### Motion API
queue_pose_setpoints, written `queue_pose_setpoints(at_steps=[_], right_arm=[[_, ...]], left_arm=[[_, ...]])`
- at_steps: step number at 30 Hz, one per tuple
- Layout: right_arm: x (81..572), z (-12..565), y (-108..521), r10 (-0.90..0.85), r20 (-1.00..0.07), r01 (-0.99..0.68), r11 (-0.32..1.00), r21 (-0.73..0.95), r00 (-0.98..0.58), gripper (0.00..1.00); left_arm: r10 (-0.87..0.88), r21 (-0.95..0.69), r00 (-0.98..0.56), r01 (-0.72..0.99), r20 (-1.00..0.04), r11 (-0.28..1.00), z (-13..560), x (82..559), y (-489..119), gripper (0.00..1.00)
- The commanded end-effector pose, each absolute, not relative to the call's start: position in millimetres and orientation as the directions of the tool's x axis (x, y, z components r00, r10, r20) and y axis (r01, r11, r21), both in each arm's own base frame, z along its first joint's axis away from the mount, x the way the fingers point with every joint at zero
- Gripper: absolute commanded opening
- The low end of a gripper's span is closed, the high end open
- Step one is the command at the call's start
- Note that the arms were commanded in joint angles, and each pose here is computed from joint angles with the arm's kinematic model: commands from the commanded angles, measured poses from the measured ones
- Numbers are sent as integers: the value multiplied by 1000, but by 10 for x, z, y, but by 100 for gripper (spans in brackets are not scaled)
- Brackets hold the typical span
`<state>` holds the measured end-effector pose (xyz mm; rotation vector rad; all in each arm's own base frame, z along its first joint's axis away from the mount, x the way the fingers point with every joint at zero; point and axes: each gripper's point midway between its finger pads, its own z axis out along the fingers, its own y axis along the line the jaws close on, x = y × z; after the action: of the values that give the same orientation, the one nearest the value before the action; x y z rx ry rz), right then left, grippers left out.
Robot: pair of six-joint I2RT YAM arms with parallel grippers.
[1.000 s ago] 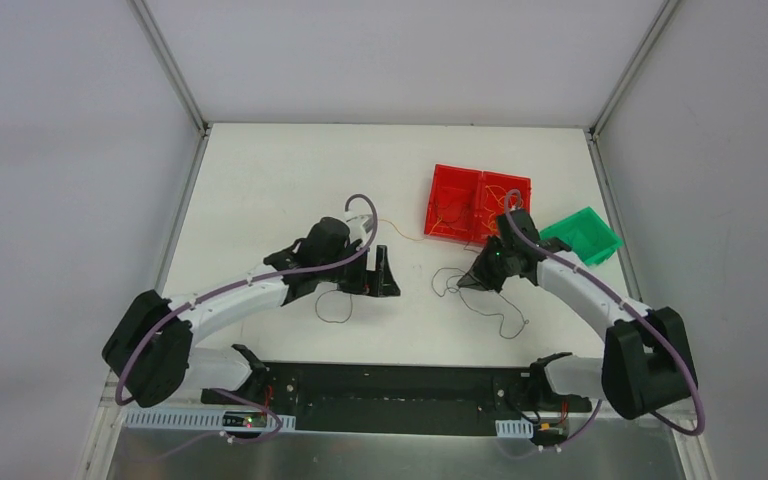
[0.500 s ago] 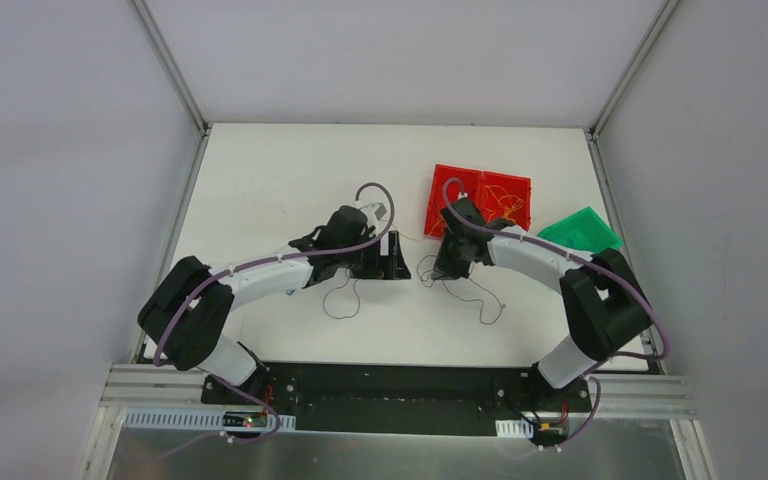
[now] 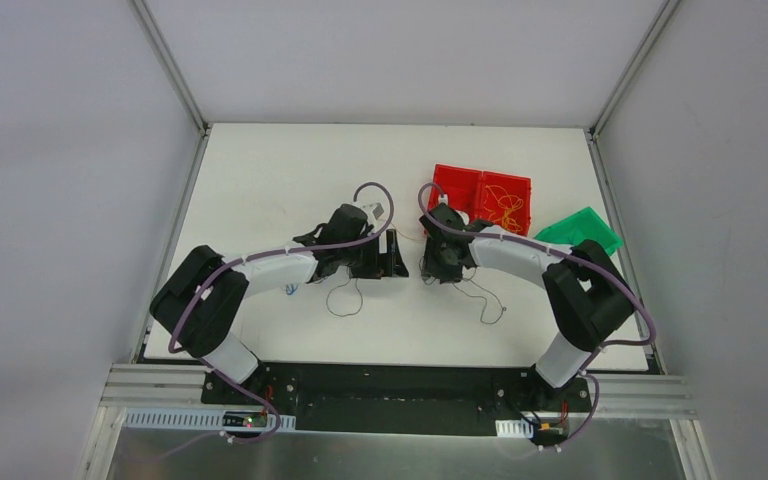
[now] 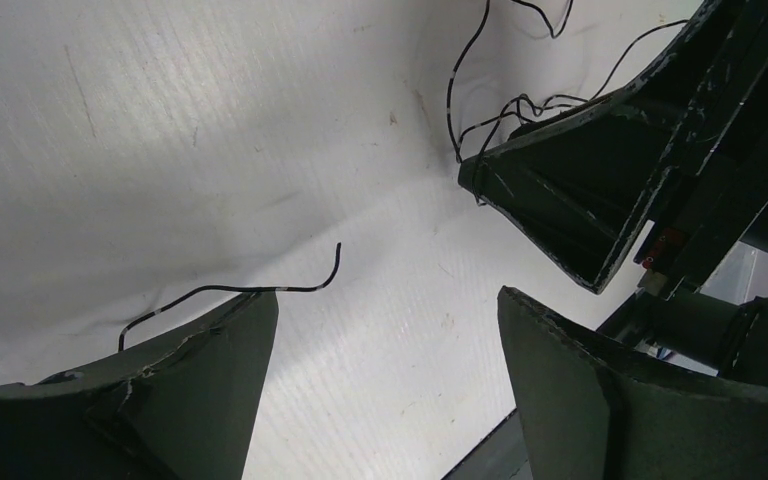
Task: Untangle the cables
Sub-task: Pick up the cable at the center of the board.
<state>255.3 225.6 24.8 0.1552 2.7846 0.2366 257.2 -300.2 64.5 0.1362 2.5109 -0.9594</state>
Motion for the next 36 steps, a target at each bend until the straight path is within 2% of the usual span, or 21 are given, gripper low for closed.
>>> queue_pose_setpoints(at_steps=[1,3,9,12,18,22,27,33,35,36], right_arm=[[2605,553,2244,108,-391,46,985,165,-914,47],[2610,601,2210,103,-403,47,988,147,-909,51],[2631,490,2214,72,-387,42,995,86,-919,52],[2635,497,2292,62,-413,23,995,98,-909,53],[2694,584,2361,21,-464,-15,997,73,-885,60],[2696,594,2405,-9,-468,-40,998,56,-884,71],[2684,439,2367,-21,-441,-27,1000,8,-897,70],[2634,70,2160,-38,-395,13,992,-125,-918,65],[2628,24,2137,-26,-394,30,991,-134,-919,50],[2629,16,2137,-17,-396,39,990,-132,-918,34]], left_arm=[[-73,-608,-862,291,-502,739,919,2667,-3026,83],[-72,-604,-858,296,-509,740,947,2669,-3017,83],[-63,-587,-848,309,-527,748,1022,2657,-2973,83],[-61,-575,-839,316,-541,755,1072,2644,-2927,83],[-57,-544,-808,341,-587,766,1226,2640,-2833,83],[-58,-534,-806,335,-589,777,1283,2616,-2744,84],[-70,-534,-804,326,-591,780,1333,2616,-2642,84],[-86,-537,-804,309,-589,785,1351,2606,-2504,84],[-93,-536,-801,305,-591,787,1363,2604,-2466,84],[-94,-536,-800,304,-593,788,1368,2601,-2451,84]])
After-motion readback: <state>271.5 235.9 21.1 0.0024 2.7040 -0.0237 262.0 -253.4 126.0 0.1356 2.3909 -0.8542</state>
